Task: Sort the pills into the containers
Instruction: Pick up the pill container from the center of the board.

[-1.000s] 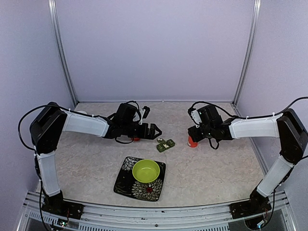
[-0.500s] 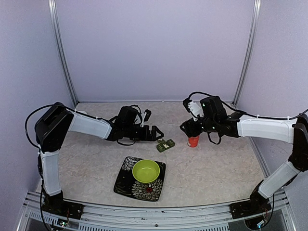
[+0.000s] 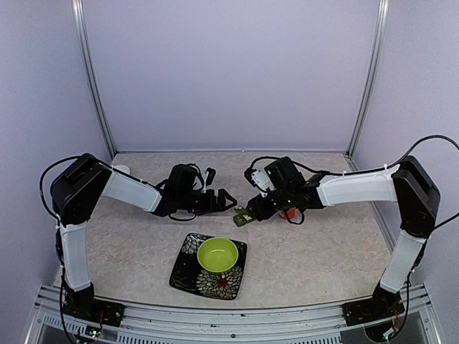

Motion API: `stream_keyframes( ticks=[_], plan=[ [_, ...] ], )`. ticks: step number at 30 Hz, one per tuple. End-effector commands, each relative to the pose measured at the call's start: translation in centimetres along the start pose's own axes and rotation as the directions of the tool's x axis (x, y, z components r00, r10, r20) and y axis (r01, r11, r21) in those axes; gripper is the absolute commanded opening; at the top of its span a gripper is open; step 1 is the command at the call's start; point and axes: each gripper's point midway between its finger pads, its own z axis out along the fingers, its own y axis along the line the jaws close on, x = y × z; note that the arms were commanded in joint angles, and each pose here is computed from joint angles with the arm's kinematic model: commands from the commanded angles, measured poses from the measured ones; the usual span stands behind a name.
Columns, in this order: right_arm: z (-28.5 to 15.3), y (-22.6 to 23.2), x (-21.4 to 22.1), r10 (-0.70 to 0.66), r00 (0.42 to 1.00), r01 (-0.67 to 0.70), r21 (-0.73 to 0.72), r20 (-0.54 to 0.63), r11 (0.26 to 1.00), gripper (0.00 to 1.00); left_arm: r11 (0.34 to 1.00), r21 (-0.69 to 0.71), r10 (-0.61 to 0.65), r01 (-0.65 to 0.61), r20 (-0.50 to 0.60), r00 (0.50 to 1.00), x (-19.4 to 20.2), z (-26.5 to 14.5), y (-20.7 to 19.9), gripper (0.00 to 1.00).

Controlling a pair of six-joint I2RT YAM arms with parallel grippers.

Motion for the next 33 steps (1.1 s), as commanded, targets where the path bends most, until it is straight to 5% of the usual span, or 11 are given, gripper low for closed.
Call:
stream_keyframes(
  ticks=[1,33],
  plan=[
    [1.5,-1.2,-0.9,0.089,0.996,-0.089,-0.005,0.004,0.996,0.62,0.999,0.045,0.014,-0.017,0.060,0.998,-1.4,-1.1,-1.4,0.99],
    [6.6,-1.5,3.6,0.118,0.981,-0.126,-0.042,-0.154,0.991,0.48,0.997,0.071,0.003,-0.007,0.056,0.998,-1.2,-0.5,-1.7,0.99]
  ],
)
